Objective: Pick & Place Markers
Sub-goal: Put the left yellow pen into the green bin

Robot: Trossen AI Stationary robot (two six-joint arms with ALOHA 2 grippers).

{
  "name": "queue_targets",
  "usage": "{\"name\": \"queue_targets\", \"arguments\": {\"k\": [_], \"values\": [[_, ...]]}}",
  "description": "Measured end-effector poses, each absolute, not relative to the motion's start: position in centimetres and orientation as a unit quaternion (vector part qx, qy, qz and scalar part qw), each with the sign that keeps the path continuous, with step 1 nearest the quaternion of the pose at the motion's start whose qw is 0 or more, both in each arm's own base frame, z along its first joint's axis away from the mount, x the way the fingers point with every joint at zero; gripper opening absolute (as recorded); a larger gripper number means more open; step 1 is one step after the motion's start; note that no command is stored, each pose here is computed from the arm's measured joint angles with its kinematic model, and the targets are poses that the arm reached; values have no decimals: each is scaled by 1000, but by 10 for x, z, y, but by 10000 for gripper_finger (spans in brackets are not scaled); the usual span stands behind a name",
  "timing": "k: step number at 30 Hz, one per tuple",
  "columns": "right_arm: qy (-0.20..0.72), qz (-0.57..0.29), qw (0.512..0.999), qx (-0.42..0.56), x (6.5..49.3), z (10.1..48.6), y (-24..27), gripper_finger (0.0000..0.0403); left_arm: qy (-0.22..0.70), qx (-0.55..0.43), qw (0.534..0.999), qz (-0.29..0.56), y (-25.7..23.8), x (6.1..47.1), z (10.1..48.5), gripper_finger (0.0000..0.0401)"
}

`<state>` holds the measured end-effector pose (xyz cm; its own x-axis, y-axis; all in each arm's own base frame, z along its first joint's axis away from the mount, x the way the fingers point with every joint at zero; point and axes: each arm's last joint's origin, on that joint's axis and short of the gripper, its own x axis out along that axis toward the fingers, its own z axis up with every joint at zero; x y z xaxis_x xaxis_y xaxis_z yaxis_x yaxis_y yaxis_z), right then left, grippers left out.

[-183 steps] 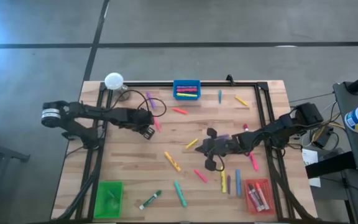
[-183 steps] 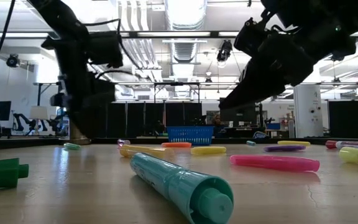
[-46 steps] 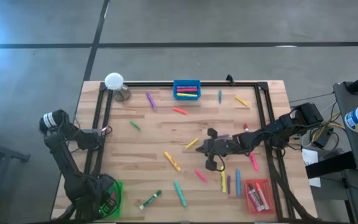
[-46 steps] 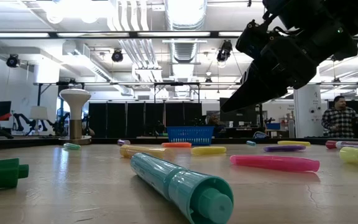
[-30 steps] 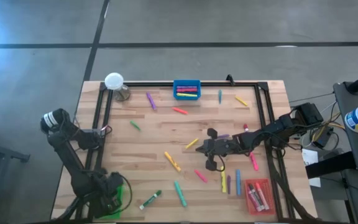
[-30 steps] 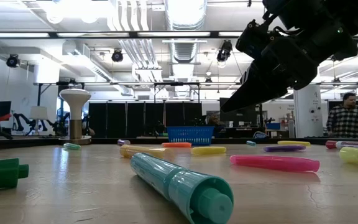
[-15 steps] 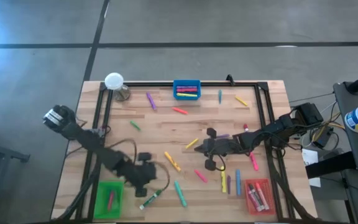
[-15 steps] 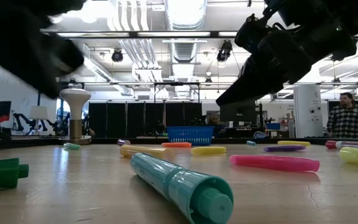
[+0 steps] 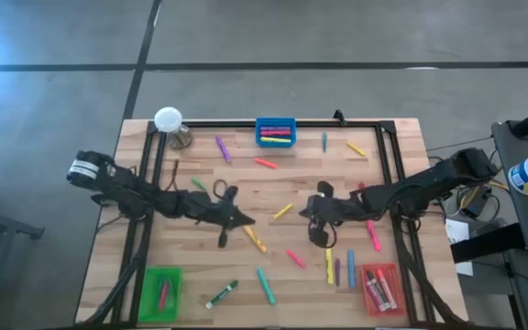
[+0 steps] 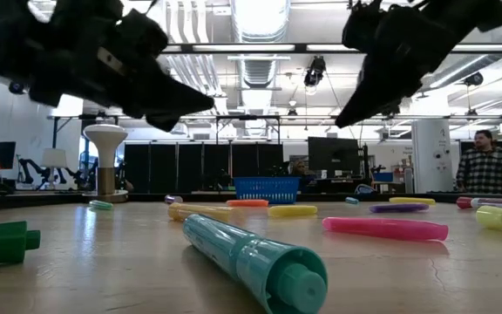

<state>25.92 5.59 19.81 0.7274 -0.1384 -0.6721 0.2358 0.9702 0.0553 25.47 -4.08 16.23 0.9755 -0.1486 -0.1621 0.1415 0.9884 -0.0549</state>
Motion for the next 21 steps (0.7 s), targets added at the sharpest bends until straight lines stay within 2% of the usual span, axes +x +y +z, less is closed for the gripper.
{"name": "queue_targets", "arguments": {"k": [6,13,17,21], "values": [[422,-131,894,83,244,206,52,31,50,-19,997,-61,-33,227,146,0],[436,-108,884,130,250,197,60,117,68,-22,997,-38,-30,215,135,0],[441,-93,887,103,261,186,64,166,67,-21,997,-31,-30,215,136,0],[446,-73,889,67,281,178,58,193,75,-30,996,-30,-30,215,134,0]]}}
